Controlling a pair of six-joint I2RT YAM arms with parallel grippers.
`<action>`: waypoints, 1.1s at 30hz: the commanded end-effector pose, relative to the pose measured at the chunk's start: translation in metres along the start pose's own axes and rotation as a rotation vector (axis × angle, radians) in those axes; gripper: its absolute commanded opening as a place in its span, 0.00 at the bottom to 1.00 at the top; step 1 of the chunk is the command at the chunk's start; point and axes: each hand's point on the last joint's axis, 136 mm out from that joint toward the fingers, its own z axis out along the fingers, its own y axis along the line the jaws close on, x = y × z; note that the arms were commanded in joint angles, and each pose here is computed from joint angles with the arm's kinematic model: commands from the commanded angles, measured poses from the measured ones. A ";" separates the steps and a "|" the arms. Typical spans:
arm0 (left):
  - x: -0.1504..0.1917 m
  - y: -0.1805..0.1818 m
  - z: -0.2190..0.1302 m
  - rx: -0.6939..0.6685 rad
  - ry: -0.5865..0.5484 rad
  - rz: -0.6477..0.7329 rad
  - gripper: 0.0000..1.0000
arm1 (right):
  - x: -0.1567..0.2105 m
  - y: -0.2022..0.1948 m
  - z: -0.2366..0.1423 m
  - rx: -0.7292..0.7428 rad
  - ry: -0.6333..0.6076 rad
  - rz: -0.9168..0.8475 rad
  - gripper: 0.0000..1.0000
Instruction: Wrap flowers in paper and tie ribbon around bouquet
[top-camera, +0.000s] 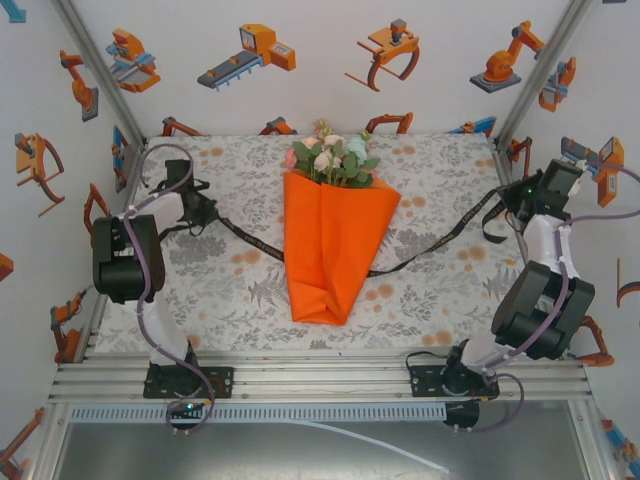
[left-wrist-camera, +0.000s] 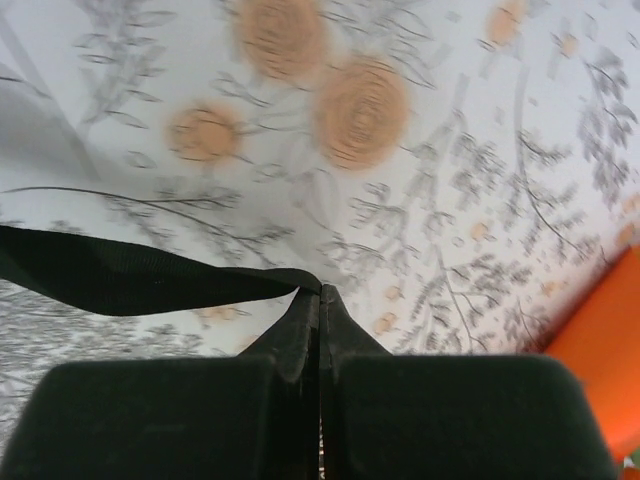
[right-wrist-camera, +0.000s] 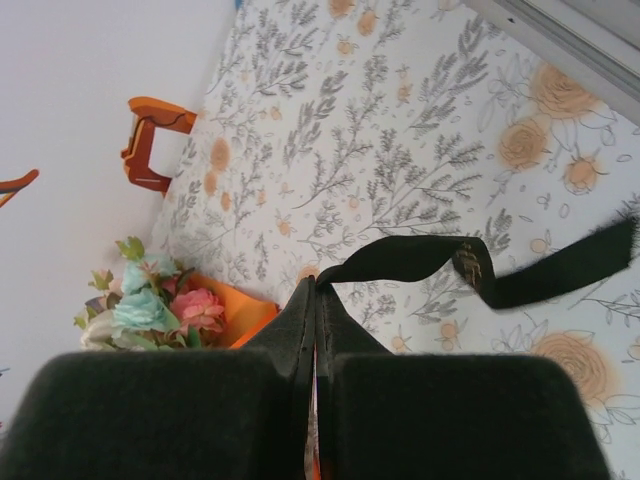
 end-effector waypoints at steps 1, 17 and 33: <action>0.009 -0.037 -0.002 0.101 0.006 0.113 0.00 | -0.011 0.036 -0.012 -0.069 -0.036 -0.087 0.00; 0.041 -0.112 -0.146 0.401 -0.242 0.500 0.00 | 0.295 0.302 -0.067 -0.566 0.467 -0.429 0.03; 0.130 -0.186 -0.232 0.833 -0.377 0.977 0.00 | 0.298 0.322 -0.101 -0.608 0.497 -0.533 0.77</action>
